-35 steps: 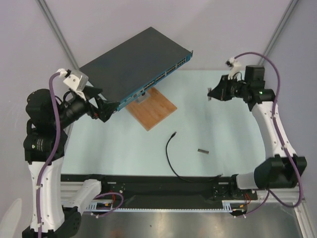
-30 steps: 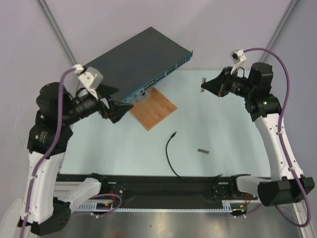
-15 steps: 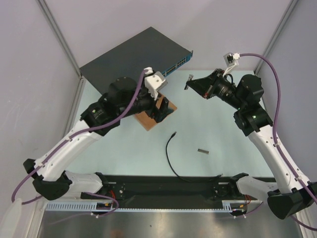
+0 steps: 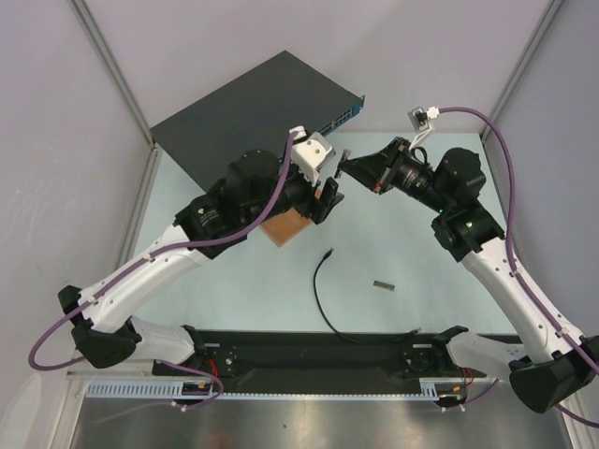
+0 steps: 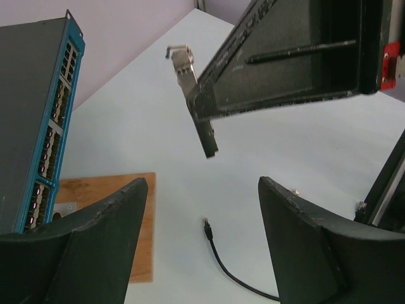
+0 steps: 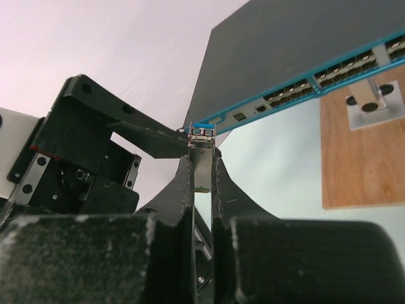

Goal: Insert the plug into the switch port

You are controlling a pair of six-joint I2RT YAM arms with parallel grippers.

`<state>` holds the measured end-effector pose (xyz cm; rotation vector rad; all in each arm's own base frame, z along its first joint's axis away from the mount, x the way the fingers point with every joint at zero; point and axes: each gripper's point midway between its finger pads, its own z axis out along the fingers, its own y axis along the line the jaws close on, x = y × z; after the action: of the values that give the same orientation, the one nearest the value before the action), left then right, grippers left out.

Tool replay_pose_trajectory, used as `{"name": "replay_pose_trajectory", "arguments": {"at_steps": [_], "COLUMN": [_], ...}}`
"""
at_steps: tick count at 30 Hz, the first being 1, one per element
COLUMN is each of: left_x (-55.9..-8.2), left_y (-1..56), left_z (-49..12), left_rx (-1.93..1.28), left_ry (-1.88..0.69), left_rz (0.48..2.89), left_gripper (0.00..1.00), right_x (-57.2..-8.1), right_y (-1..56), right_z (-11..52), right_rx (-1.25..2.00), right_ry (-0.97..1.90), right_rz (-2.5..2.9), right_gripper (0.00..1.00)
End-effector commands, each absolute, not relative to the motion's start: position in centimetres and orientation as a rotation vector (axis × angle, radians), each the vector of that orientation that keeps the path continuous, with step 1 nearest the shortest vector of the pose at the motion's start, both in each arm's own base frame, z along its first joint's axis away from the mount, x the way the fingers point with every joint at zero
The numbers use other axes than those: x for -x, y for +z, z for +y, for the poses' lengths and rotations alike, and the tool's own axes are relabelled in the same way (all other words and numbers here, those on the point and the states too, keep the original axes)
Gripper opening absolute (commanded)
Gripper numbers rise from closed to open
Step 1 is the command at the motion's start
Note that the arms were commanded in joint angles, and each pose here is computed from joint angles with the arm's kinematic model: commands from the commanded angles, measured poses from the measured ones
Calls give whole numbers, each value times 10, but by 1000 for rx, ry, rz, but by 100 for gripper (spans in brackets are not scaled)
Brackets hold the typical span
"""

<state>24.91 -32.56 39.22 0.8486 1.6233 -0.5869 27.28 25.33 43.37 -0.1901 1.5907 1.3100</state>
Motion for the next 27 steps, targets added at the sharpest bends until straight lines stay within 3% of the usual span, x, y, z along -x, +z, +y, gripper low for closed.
{"name": "replay_pose_trajectory", "arguments": {"at_steps": [1,4,10,18,20,21,22,23,26,27], "left_x": [-256,-260,-266,-270,-270,-269,-269,-267,-260,-257], "left_y": [420,416,414,409,409,409,408,406,401,400], "left_z": [-332,-334,-332,-328,-327,-326,-325,-324,-321,-320], "left_rx": [-783,-781,-751,-732,-728,-727,-727,-733,-753,-761], "left_ry": [-575,-558,-519,-490,-489,-492,-491,-493,-515,-524], "left_rz": [1549,1556,1572,1590,1593,1594,1596,1602,1610,1608], "left_gripper": [76,72,52,36,26,22,9,3,0,0], "right_x": [-258,-254,-248,-243,-242,-242,-242,-242,-244,-246], "right_y": [448,447,439,438,438,439,439,438,439,439], "right_z": [257,261,262,263,263,263,262,261,256,253], "right_rx": [230,246,251,259,259,258,260,252,249,242], "right_ry": [1366,1385,1397,1412,1412,1411,1405,1400,1378,1370], "right_rz": [1524,1530,1553,1563,1563,1562,1561,1563,1555,1554], "right_gripper": [0,0,0,0,0,2,7,11,22,36]}}
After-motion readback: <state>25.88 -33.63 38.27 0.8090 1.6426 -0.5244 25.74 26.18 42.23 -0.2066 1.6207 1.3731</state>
